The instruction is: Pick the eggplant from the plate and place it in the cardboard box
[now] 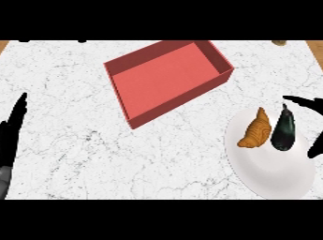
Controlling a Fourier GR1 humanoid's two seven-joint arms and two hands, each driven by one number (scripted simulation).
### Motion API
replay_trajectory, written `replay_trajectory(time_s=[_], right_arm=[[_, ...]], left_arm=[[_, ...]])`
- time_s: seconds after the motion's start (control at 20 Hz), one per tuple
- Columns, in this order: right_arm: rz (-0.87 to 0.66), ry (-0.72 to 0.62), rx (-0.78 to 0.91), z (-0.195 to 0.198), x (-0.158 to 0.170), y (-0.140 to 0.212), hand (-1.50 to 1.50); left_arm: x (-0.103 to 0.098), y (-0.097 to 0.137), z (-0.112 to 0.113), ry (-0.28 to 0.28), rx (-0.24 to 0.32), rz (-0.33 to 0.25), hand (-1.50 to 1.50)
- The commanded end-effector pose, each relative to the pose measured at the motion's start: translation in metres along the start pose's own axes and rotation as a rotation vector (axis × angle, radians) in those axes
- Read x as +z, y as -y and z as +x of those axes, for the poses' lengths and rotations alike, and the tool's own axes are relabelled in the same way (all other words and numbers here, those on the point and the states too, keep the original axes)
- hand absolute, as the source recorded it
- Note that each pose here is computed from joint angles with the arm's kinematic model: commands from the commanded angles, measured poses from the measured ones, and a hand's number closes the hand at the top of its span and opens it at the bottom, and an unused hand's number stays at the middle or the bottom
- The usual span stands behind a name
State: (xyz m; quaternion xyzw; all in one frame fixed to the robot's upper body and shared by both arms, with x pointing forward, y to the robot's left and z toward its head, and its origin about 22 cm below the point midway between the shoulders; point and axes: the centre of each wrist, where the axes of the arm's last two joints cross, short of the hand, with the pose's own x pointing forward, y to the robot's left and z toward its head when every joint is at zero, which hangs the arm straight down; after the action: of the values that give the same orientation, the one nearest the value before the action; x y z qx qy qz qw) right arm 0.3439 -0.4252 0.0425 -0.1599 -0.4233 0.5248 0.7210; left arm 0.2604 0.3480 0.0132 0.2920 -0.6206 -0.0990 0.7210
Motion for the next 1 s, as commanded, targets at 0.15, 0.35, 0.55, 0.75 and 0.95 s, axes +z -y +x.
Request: replay_trajectory(time_s=[0.15, 0.35, 0.55, 0.75, 0.95], right_arm=[[0.017, 0.075, -0.027, 0.005, 0.001, 0.001, -1.50], [0.003, 0.132, -0.036, 0.019, 0.007, -0.005, -1.50], [0.022, 0.135, -0.025, 0.039, 0.001, 0.009, -1.50], [0.096, 0.074, 0.038, 0.040, 0.015, -0.012, -1.50], [0.094, -0.009, 0.030, 0.041, -0.009, -0.015, -1.50]], left_arm=[[0.001, 0.011, -0.009, -0.008, -0.003, 0.004, 0.00], [0.006, -0.012, -0.005, -0.011, -0.002, 0.007, 0.00], [0.008, -0.013, 0.001, -0.008, -0.011, 0.018, 0.00], [-0.009, -0.002, 0.002, -0.022, -0.005, 0.010, 0.00], [-0.009, -0.024, -0.001, -0.010, -0.014, 0.008, 0.00]])
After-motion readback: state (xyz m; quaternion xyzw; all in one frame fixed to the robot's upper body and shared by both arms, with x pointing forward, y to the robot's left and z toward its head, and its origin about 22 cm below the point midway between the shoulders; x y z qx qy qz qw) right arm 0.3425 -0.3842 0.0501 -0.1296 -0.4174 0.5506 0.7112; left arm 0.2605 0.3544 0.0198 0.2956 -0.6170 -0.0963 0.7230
